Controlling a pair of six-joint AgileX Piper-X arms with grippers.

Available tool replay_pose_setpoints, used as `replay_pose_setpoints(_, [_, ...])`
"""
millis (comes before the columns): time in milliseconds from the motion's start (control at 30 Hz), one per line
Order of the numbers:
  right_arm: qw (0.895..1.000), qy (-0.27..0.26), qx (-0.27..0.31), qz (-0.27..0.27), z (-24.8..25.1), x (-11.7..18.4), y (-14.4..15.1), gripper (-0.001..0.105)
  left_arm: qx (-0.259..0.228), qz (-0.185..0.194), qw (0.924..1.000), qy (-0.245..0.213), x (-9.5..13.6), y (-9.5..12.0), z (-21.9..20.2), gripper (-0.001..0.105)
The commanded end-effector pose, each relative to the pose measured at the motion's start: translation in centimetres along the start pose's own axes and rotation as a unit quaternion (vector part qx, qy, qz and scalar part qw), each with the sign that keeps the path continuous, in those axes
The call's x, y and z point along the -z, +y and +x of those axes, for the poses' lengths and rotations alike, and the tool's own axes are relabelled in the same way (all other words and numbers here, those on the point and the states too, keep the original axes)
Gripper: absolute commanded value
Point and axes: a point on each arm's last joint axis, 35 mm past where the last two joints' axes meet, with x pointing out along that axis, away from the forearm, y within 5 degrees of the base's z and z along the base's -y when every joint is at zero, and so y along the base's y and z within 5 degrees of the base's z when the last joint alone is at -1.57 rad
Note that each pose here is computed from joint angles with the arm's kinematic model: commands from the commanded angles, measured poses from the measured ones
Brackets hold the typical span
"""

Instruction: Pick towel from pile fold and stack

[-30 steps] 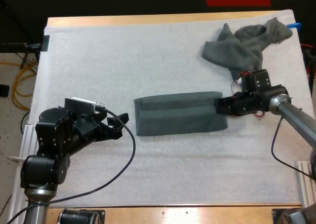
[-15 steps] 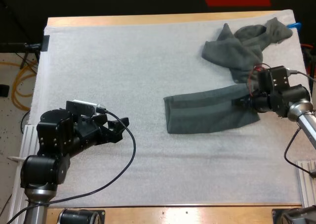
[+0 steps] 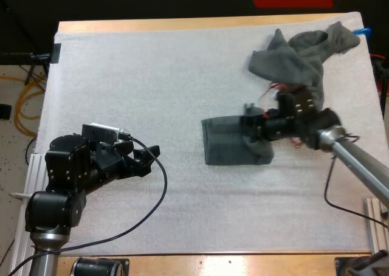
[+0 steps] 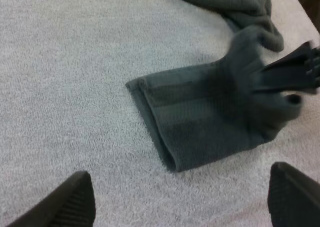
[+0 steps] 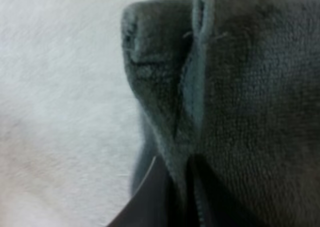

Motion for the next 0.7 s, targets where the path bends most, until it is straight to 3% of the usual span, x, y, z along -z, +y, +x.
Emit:
replay_pose_setpoints(0, [1.000, -0.011, -0.020, 0.003, 0.5, -0.6, 0.8, 0.000, 0.005, 0.000, 1.0000, -0.001, -0.1, -0.2, -0.2, 0.069])
replay_pose_setpoints(300, [0.998, -0.014, -0.054, 0.013, 2.9, -1.3, 1.4, 0.000, 0.005, 0.000, 1.0000, -0.001, -0.1, -0.2, -0.2, 0.069])
replay_pose_setpoints(367, [0.998, -0.008, -0.067, 0.012, 2.9, -1.3, 1.5, 0.004, 0.005, 0.000, 1.0000, -0.001, -0.1, -0.2, -0.2, 0.069])
replay_pose_setpoints(400, [0.997, -0.006, -0.073, 0.011, 2.9, -1.3, 1.5, 0.009, 0.005, 0.000, 1.0000, -0.001, -0.1, -0.2, -0.2, 0.069])
replay_pose_setpoints(500, [0.995, 0.001, -0.099, 0.006, 2.9, -1.3, 1.7, 0.036, 0.005, 0.000, 1.0000, -0.001, -0.1, -0.2, -0.2, 0.069])
replay_pose_setpoints(567, [0.992, 0.004, -0.127, -0.005, 2.8, -1.4, 2.0, 0.065, 0.005, 0.000, 1.0000, -0.001, -0.1, -0.2, -0.2, 0.069])
replay_pose_setpoints(667, [0.983, 0.010, -0.181, -0.034, 2.7, -1.6, 2.5, 0.076, 0.005, 0.000, 1.0000, -0.001, -0.1, -0.2, -0.2, 0.069])
